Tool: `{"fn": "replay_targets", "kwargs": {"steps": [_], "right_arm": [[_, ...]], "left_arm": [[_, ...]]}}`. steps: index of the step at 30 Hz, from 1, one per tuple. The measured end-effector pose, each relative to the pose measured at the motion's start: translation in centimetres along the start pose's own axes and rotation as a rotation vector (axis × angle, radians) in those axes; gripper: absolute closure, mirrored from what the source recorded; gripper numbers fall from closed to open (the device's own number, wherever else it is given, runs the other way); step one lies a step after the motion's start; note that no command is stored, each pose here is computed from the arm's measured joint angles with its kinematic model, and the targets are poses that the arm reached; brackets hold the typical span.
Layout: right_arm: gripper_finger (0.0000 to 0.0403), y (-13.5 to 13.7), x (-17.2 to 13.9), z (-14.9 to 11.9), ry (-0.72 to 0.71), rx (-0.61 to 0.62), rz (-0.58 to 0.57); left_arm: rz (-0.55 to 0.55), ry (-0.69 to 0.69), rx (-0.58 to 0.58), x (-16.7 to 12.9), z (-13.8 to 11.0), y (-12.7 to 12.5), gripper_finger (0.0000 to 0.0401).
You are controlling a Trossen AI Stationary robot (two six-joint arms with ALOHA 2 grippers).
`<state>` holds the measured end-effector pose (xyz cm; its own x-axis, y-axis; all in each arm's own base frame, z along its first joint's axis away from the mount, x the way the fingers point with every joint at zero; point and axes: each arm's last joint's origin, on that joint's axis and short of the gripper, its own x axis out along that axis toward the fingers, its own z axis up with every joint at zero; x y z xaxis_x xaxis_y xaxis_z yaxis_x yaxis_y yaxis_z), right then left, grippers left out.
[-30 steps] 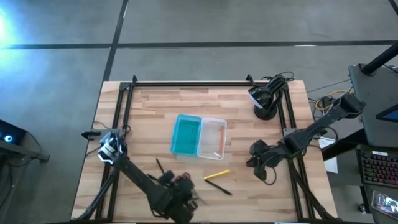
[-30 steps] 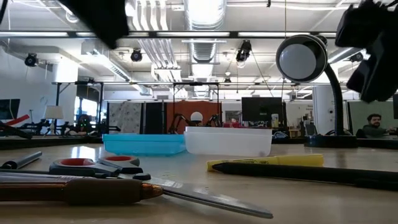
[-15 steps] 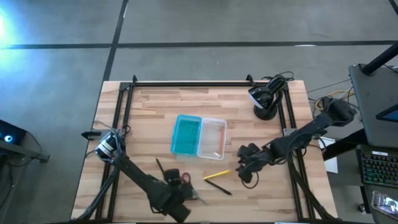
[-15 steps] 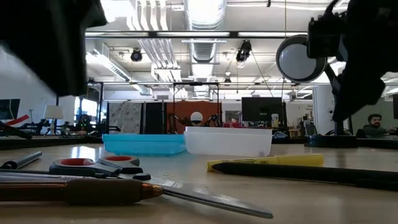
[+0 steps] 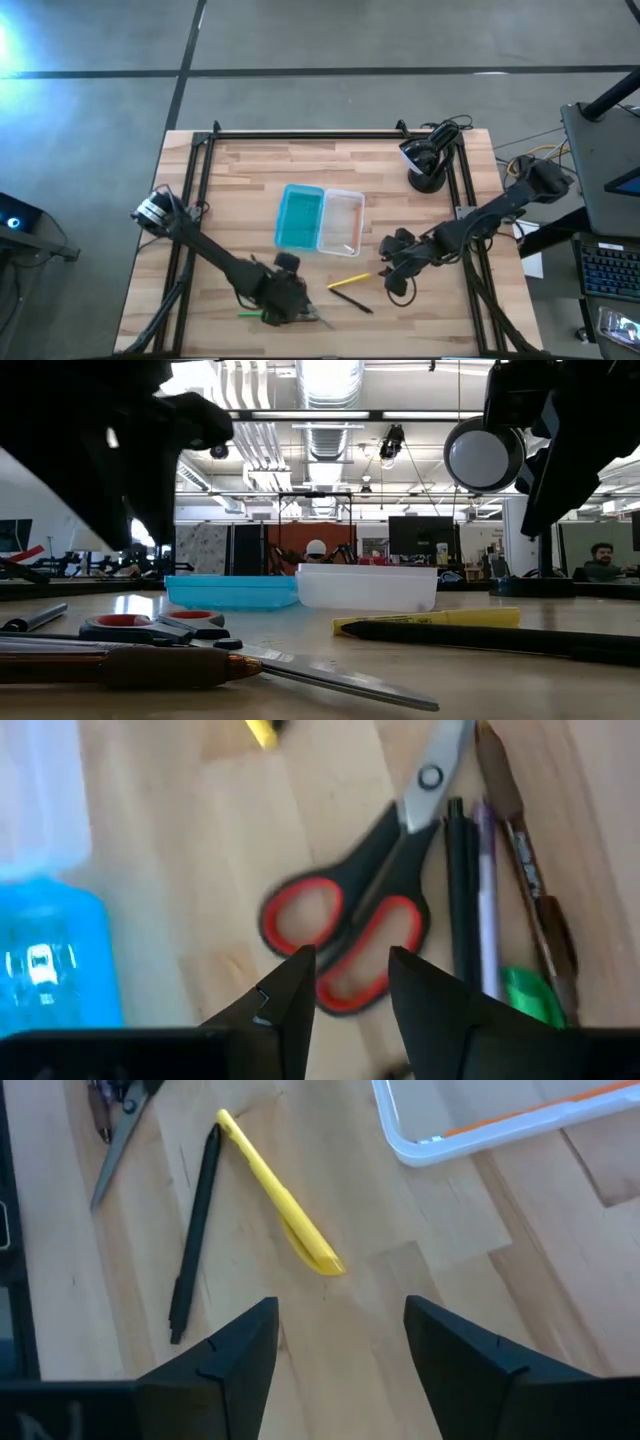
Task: Pick & place school supplies into a supply box
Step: Put the black scissors into the supply box
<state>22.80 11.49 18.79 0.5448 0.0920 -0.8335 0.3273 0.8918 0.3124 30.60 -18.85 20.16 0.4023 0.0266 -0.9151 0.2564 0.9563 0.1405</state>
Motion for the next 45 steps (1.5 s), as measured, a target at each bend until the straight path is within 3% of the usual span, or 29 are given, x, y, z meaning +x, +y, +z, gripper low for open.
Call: {"fn": "replay_targets", "kwargs": {"steps": [5, 11, 27, 38, 45], "right_arm": [[0.0193, -0.3, -0.4, -0.1, -0.012, -0.012, 0.001], [0.0193, -0.7, -0.1, -0.5, 0.002, -0.005, -0.015], [0.0193, -1.1, 0.1, -0.9, 0.015, 0.015, -0.031], [0.0193, -1.1, 0.1, -0.9, 0.022, 0.013, -0.040], [0.0193, -1.2, 0.2, -1.0, 0.024, 0.015, -0.042]], "left_arm": [[-0.085, -0.065, 0.118, 0.0, -1.4, 2.1, 0.0289], [-0.121, -0.146, 0.316, 0.5, -1.3, 2.0, 0.0289], [-0.134, -0.088, 0.343, 3.9, -1.5, 1.4, 0.0289], [-0.152, -0.048, 0.315, 5.4, -2.0, 2.4, 0.0290], [-0.177, -0.040, 0.313, 5.5, -2.2, 2.6, 0.0330]]}}
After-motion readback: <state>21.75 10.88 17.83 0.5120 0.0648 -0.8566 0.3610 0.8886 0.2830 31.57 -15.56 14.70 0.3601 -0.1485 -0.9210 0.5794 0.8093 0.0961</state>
